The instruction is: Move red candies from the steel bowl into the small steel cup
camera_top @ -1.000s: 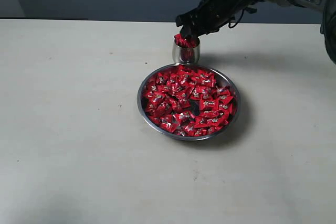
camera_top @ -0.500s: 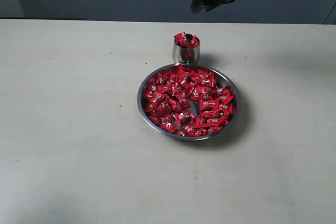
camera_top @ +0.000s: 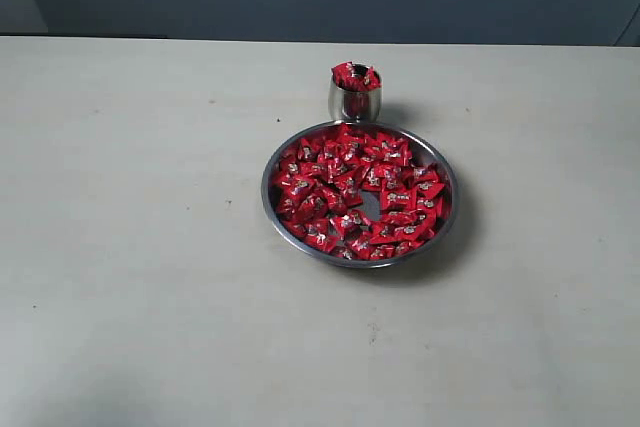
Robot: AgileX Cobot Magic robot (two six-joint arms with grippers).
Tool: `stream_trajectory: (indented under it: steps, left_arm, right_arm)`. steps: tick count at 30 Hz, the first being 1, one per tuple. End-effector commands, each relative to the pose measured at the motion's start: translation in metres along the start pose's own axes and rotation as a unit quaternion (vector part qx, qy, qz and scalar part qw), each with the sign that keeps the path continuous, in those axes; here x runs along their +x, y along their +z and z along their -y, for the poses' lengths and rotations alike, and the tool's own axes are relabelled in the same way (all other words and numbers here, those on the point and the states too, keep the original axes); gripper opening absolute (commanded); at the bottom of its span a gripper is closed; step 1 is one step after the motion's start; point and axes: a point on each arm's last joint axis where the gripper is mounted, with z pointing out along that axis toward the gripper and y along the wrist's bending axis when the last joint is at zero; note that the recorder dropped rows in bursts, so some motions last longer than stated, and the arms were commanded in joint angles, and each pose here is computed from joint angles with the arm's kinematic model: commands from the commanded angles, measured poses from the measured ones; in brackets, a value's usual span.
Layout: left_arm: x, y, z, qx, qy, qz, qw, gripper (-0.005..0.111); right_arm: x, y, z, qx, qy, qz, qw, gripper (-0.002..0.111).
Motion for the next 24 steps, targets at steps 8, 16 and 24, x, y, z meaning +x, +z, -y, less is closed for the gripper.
stream_trajectory:
  steps: [8, 16, 24]
  left_arm:
    - [0.001, 0.000, 0.000, -0.001, 0.002, 0.002, 1.000, 0.000]
    - [0.001, 0.000, 0.000, -0.001, 0.002, 0.002, 1.000, 0.000]
    - [0.001, 0.000, 0.000, -0.001, 0.002, 0.002, 1.000, 0.000]
  right_arm:
    - [0.078, -0.091, -0.004, 0.053, -0.014, 0.077, 0.996, 0.000]
    - [0.166, -0.124, -0.011, 0.064, -0.022, 0.139, 0.988, 0.000]
    - [0.231, -0.137, -0.011, 0.095, -0.037, 0.168, 0.981, 0.000]
